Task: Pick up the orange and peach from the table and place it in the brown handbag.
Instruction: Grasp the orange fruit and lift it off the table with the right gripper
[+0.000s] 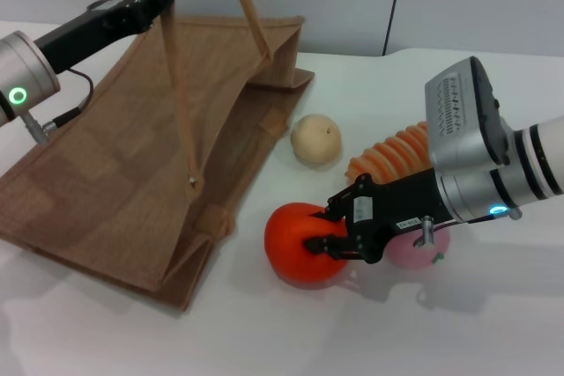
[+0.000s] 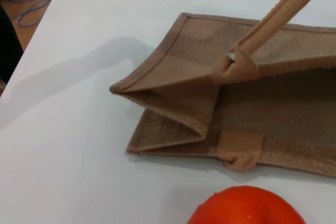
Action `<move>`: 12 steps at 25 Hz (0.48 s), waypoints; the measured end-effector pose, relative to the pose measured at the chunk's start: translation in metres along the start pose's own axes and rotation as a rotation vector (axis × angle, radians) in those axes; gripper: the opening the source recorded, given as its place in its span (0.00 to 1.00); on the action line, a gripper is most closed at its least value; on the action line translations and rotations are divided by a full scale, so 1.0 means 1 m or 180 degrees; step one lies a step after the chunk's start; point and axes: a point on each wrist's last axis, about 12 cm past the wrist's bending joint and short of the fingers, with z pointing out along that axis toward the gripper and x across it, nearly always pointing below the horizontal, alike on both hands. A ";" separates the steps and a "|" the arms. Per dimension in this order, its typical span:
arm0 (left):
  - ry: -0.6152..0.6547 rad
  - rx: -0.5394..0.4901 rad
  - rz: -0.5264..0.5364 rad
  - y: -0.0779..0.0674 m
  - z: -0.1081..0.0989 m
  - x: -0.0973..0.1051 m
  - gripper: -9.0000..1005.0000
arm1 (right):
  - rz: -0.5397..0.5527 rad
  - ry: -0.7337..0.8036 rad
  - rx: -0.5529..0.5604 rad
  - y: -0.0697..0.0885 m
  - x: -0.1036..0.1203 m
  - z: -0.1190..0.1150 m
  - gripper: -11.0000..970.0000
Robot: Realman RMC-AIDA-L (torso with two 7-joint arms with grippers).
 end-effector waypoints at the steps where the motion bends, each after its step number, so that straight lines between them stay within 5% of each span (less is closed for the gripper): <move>1: -0.0001 0.0025 0.0006 -0.001 0.000 0.000 0.13 | -0.0009 -0.0010 -0.0008 0.000 0.000 0.000 0.37; 12: -0.0083 0.0226 0.0002 -0.007 -0.007 -0.002 0.13 | -0.0102 -0.0114 -0.0124 0.002 -0.005 -0.006 0.26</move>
